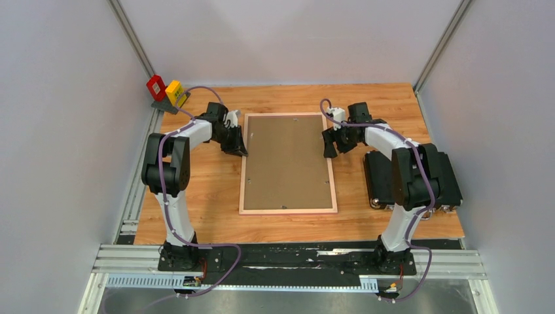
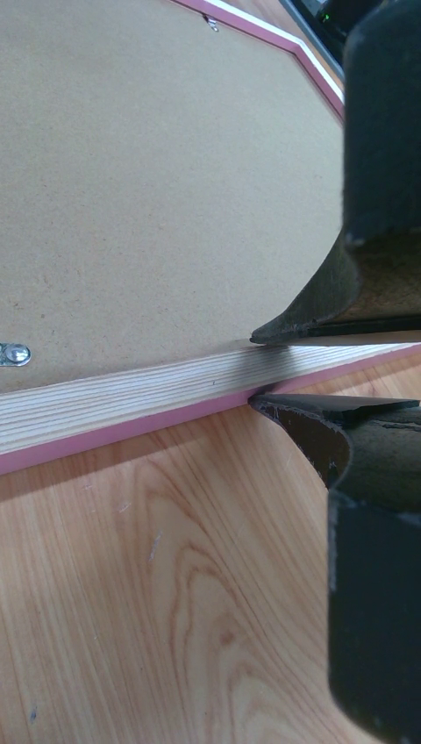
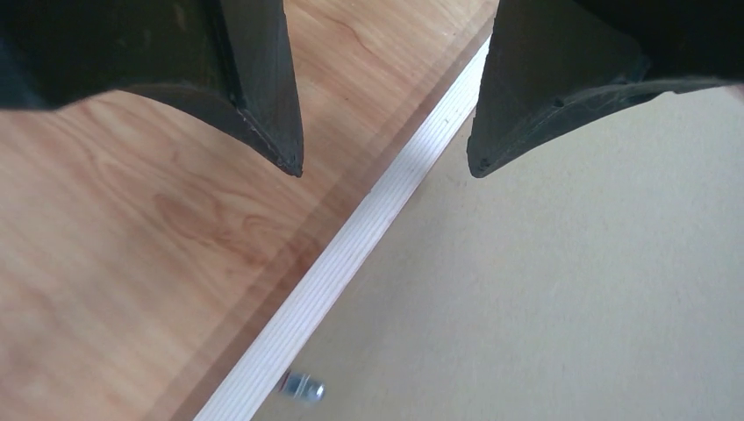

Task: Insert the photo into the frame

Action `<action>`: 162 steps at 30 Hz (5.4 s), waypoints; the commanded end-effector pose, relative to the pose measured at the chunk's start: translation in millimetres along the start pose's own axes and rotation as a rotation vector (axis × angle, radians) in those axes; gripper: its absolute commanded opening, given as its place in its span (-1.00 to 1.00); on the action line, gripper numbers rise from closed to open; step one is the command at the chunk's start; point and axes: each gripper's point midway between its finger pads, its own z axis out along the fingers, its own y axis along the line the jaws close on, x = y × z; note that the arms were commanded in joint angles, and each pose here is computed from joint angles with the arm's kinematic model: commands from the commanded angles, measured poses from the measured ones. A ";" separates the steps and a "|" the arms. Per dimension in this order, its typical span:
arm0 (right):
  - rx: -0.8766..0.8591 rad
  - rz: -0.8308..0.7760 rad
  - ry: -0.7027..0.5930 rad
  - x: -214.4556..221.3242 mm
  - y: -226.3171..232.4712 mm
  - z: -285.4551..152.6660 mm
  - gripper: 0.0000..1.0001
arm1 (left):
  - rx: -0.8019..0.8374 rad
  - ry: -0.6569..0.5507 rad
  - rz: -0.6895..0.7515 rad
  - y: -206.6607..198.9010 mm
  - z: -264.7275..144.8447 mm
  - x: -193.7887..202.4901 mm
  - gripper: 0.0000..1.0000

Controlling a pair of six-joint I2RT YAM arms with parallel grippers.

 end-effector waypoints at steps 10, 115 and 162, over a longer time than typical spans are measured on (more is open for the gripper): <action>0.058 0.057 -0.099 -42.6 -13.6 -0.3 0.33 | 0.022 0.027 -0.001 3.1 4.6 8.2 -0.75; 0.388 0.224 -0.382 -65.8 -57.6 -50.4 0.87 | -0.074 -0.359 0.441 -89.1 -81.1 -79.8 1.00; 0.329 0.442 -0.128 2.3 -96.1 -7.5 -1.00 | -0.184 -0.155 0.354 -72.4 -8.9 -80.5 0.94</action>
